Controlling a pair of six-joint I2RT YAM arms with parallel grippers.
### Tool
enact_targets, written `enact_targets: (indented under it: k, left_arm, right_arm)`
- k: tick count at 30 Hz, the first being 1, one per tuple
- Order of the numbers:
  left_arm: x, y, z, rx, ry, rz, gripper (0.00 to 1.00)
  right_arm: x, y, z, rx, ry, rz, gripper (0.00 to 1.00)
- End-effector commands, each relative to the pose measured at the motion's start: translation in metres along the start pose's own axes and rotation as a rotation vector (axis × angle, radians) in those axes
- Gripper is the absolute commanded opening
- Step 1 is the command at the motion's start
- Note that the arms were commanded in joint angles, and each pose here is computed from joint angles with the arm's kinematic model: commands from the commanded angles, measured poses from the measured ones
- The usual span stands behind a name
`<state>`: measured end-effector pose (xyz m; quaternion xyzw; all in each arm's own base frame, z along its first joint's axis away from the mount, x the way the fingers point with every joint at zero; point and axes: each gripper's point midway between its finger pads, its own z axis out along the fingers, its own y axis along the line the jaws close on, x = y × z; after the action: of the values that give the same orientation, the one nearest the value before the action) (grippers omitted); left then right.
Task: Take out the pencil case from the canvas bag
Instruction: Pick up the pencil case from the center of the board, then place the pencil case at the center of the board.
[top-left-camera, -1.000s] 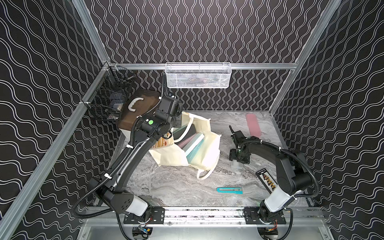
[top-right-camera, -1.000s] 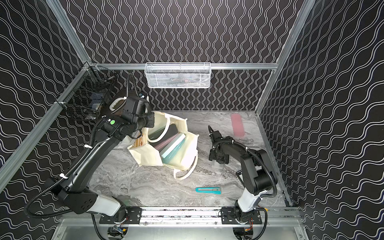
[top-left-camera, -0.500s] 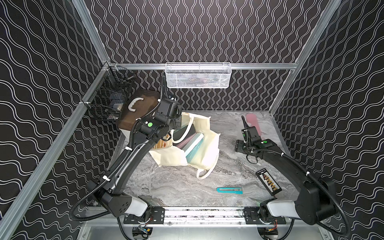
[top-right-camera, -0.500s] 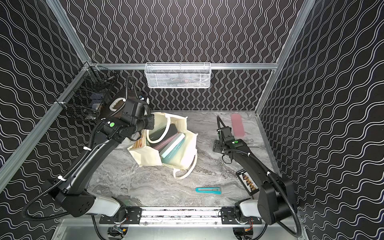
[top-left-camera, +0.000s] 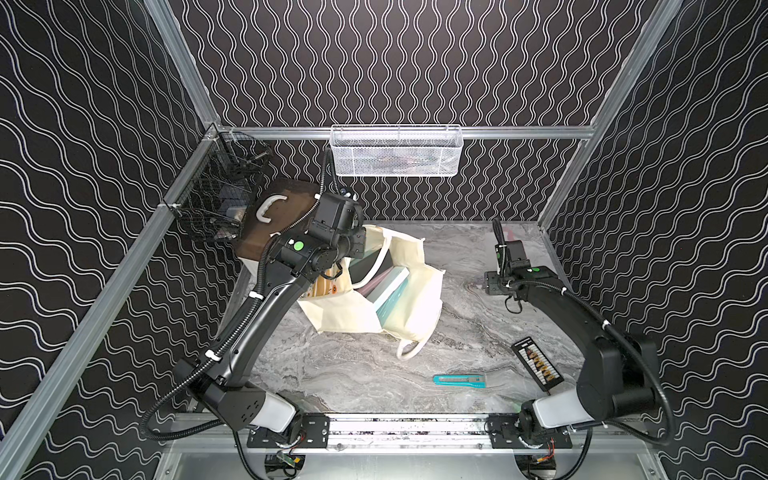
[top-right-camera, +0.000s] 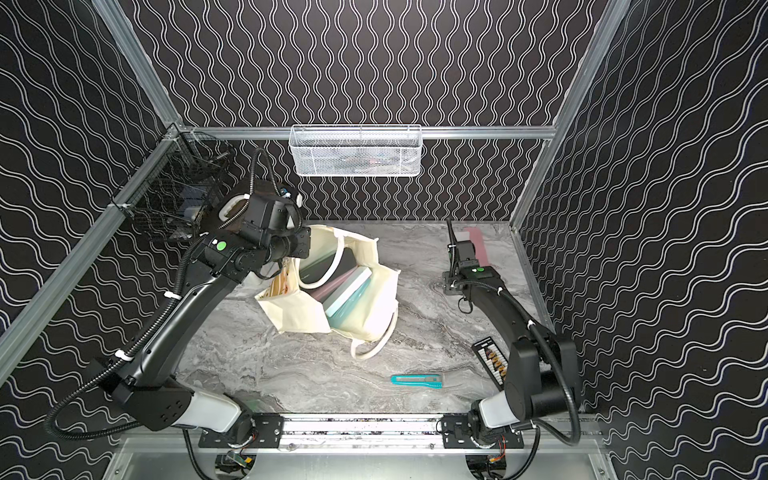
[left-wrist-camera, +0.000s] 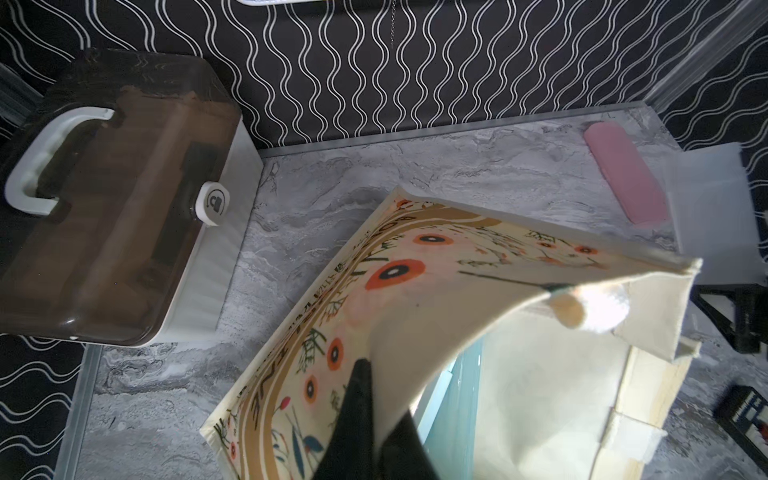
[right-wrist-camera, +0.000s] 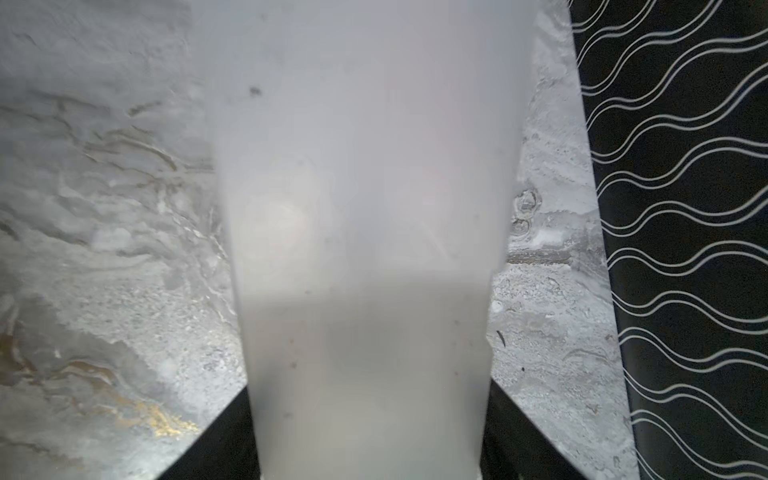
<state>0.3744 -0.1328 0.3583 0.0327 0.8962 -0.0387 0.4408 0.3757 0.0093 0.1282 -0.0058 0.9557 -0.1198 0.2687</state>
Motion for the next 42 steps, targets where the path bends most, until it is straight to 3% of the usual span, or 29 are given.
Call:
enact_targets:
  k: [1, 4, 11, 17, 34, 42]
  left_arm:
    - [-0.014, -0.009, -0.007, 0.05, -0.047, 0.006, 0.0]
    - [-0.01, -0.008, -0.009, 0.057, -0.036, -0.004, 0.0]
    - [-0.001, -0.005, -0.01, 0.047, -0.015, -0.01, 0.0]
    - [0.0, -0.007, -0.006, 0.05, 0.002, -0.011, 0.0]
    - [0.005, -0.009, 0.001, 0.05, 0.03, -0.01, 0.0]
    - [0.005, -0.008, 0.0, 0.051, 0.022, -0.011, 0.0]
  right_arm:
    - [0.011, -0.003, 0.005, -0.053, 0.108, -0.076, 0.4]
    - [0.017, -0.02, 0.014, -0.055, 0.188, -0.052, 0.4]
    - [0.04, -0.075, 0.032, 0.081, 0.308, -0.011, 0.4]
    - [0.057, -0.092, 0.044, 0.127, 0.377, -0.021, 0.42]
    - [0.081, -0.078, 0.042, 0.05, 0.335, -0.109, 0.42]
    - [0.087, -0.068, 0.062, 0.013, 0.398, -0.082, 0.48]
